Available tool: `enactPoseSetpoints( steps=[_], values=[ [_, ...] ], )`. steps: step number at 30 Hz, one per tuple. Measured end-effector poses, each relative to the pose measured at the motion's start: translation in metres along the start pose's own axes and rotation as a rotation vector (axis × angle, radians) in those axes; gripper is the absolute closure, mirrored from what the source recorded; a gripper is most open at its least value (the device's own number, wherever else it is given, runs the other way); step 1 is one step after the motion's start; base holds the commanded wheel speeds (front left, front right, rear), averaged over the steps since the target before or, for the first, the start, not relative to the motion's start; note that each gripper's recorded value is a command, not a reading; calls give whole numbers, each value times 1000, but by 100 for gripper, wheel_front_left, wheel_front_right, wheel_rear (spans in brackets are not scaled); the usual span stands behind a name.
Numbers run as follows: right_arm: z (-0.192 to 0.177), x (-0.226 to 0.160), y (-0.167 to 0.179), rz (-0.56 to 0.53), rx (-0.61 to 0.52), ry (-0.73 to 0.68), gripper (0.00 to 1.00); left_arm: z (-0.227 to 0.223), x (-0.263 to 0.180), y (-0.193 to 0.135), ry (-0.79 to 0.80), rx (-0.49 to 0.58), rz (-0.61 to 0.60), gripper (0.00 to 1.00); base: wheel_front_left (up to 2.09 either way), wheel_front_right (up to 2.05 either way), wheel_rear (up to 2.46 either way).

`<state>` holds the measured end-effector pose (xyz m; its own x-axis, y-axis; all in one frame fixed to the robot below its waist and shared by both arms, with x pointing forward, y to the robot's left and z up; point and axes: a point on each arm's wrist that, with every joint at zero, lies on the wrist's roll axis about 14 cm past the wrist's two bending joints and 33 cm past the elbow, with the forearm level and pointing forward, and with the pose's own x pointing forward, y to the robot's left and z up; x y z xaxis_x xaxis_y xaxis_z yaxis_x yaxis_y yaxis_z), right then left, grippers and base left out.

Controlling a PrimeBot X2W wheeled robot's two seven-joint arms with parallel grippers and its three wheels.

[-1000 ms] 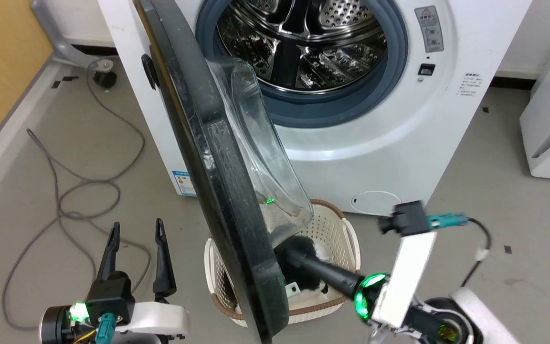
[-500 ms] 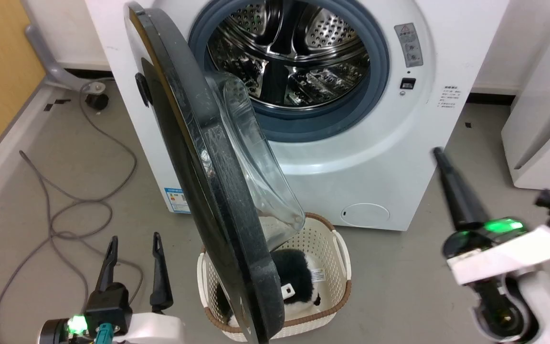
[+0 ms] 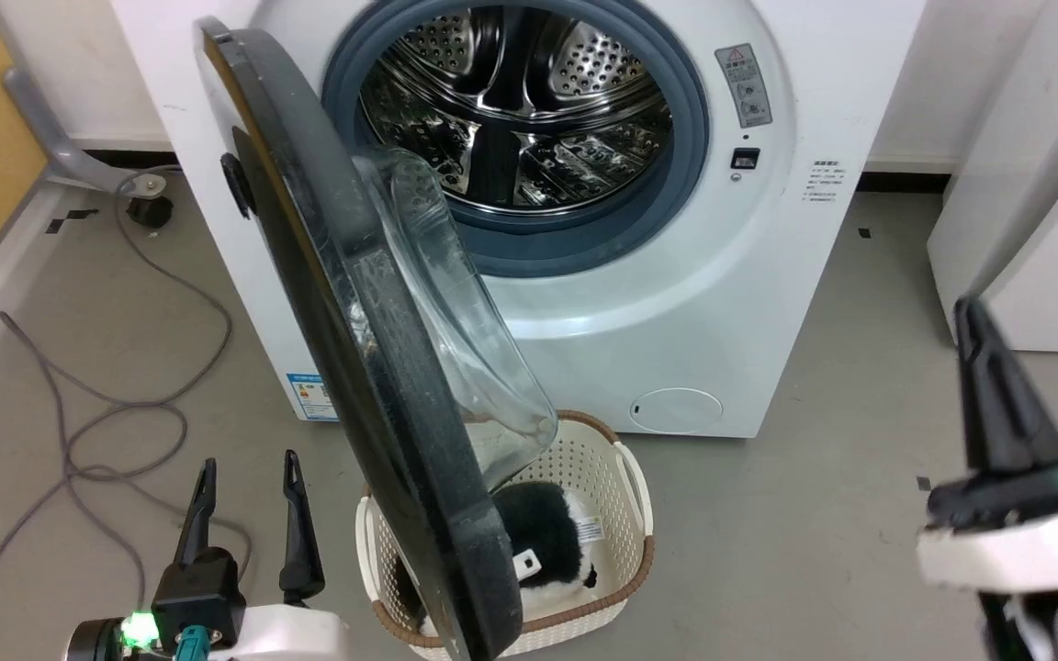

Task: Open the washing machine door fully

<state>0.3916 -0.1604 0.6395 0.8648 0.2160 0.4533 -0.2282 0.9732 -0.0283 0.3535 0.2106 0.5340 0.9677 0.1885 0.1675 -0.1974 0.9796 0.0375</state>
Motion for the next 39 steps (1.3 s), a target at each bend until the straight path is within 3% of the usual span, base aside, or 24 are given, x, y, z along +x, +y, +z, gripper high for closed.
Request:
enactPoseSetpoints(
  steps=[14, 15, 16, 29, 30, 31, 39],
  values=[
    [-59, -59, 2, -104, 3, 223, 100, 0, 0, -5, -2, -4, -15, 0, 0, 0, 0],
    [-60, -62, 1, -109, 6, 230, 55, 0, 0, -6, -1, -5, -17, 0, 0, 0, 0],
    [-62, -64, 1, -117, 8, 237, 0, 0, -1, -6, 1, -5, -18, 0, 0, 0, 0],
    [-69, -69, 0, -132, 8, 262, 0, 12, 0, -1, -36, -9, -4, 0, 0, 0, 0],
    [-69, -69, 0, -133, 10, 262, 0, 16, 1, 0, -51, -9, 2, 57, 0, 0, 0],
    [-69, -69, 0, -138, 18, 260, 0, 22, 2, 2, -70, -11, 8, 100, 0, 0, 0],
    [-68, -68, -3, -159, 63, 248, 0, 95, 15, 9, -299, -18, 25, 100, 0, 0, 0]
  ],
)
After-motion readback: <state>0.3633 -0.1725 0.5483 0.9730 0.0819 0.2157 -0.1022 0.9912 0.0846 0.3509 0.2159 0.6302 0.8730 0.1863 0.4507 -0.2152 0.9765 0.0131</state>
